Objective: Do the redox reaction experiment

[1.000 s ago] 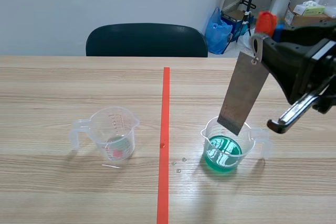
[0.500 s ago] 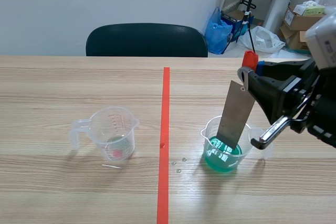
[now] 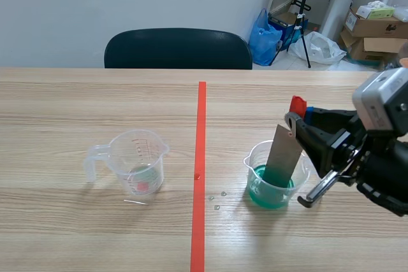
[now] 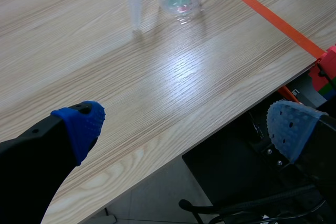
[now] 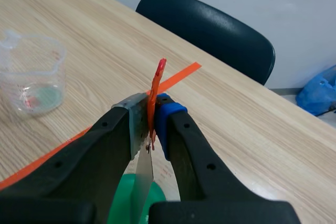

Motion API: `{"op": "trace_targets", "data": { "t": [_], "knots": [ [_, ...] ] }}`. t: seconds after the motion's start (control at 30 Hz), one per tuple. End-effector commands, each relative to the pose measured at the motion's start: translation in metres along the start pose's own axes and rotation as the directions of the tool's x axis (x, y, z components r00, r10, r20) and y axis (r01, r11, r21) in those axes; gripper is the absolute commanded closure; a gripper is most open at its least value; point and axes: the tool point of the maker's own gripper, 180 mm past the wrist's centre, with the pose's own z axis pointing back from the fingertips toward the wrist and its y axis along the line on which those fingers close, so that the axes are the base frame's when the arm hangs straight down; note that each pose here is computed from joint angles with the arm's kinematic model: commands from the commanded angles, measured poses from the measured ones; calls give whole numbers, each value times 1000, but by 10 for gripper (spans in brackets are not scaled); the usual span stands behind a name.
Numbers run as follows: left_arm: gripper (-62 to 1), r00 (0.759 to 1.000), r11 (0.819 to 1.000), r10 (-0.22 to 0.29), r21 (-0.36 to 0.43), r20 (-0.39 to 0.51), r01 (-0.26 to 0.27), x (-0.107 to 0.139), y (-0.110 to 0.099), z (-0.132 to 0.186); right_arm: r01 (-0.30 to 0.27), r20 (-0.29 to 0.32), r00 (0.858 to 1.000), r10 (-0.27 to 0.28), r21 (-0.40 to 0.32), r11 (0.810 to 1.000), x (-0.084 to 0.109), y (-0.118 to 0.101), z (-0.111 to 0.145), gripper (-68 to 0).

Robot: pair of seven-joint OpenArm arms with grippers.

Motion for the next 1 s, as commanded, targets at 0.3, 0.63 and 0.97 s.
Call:
{"op": "trace_targets", "data": {
  "t": [0.3, 0.63, 0.97],
  "knots": [
    [-623, 1000, 1000, 8, 5, 25, -8, 6, 0, -1, -24, 54, 998, 24, -2, 1000, 2, -3, 0, -13],
    [-623, 1000, 1000, 11, 3, 25, -11, 6, 0, -1, -27, 52, 998, 27, -1, 1000, 1, -3, 0, -13],
    [-623, 1000, 1000, 11, 3, 25, -11, 6, 0, -1, -27, 48, 999, 27, 0, 1000, 0, -3, 0, -13]
  ]
}}
